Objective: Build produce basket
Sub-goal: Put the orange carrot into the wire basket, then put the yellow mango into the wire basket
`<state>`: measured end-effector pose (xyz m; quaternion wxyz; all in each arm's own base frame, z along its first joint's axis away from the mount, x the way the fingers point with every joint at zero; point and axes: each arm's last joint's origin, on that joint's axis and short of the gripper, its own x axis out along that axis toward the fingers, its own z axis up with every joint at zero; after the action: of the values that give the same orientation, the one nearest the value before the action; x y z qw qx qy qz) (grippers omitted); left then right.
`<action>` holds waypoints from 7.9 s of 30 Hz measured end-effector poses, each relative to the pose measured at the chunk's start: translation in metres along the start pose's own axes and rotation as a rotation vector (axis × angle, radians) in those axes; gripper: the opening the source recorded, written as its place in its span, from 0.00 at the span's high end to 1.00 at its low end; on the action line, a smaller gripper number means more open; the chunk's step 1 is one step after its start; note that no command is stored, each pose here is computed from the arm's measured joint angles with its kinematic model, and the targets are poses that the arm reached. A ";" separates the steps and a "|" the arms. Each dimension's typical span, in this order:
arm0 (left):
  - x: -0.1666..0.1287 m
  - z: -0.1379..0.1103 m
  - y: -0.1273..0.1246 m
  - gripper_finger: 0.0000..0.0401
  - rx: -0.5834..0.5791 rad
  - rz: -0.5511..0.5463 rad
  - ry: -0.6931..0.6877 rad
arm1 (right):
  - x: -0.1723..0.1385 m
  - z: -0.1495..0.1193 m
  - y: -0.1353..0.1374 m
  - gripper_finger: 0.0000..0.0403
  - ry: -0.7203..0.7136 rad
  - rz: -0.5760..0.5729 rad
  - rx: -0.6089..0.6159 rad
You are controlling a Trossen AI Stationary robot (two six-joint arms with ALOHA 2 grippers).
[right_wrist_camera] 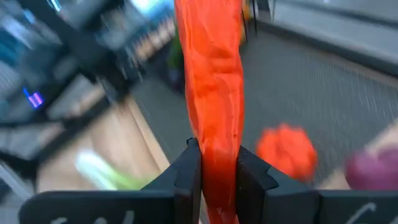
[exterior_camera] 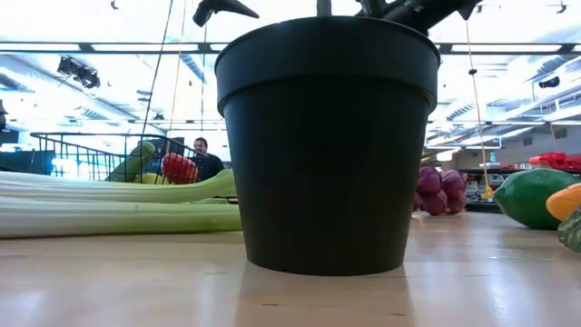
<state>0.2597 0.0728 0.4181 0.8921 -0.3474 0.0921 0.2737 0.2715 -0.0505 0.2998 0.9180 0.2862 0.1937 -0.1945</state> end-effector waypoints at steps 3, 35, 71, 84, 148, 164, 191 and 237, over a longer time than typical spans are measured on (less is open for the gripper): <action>0.001 0.004 0.004 0.46 -0.049 0.012 -0.016 | 0.000 0.011 -0.001 0.82 -0.082 0.037 0.046; 0.097 0.008 0.007 0.34 -0.239 -0.094 -0.198 | -0.005 0.045 -0.005 0.82 -0.336 0.174 0.135; -0.017 0.031 0.147 0.61 0.223 0.714 0.440 | 0.000 0.005 -0.028 0.45 0.196 0.088 0.191; -0.036 0.034 0.201 0.49 0.024 0.904 0.494 | 0.000 0.005 -0.027 0.45 0.196 0.091 0.194; -0.016 -0.024 0.022 0.31 0.047 -0.062 0.269 | -0.059 -0.189 0.011 0.09 0.985 -0.381 0.217; -0.016 -0.025 0.021 0.31 0.049 -0.067 0.272 | -0.066 -0.212 -0.005 0.11 0.994 -0.442 0.110; -0.016 -0.025 0.019 0.31 0.016 -0.108 0.300 | -0.065 -0.234 -0.031 0.15 1.067 -0.499 0.161; -0.015 -0.002 0.002 0.31 -0.118 -0.269 0.067 | -0.063 -0.046 0.022 0.41 0.249 -0.180 0.212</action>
<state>0.2458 0.0659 0.4208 0.8952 -0.4174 0.0580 0.1449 0.2172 0.0095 0.3038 0.8304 0.3848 0.3092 -0.2582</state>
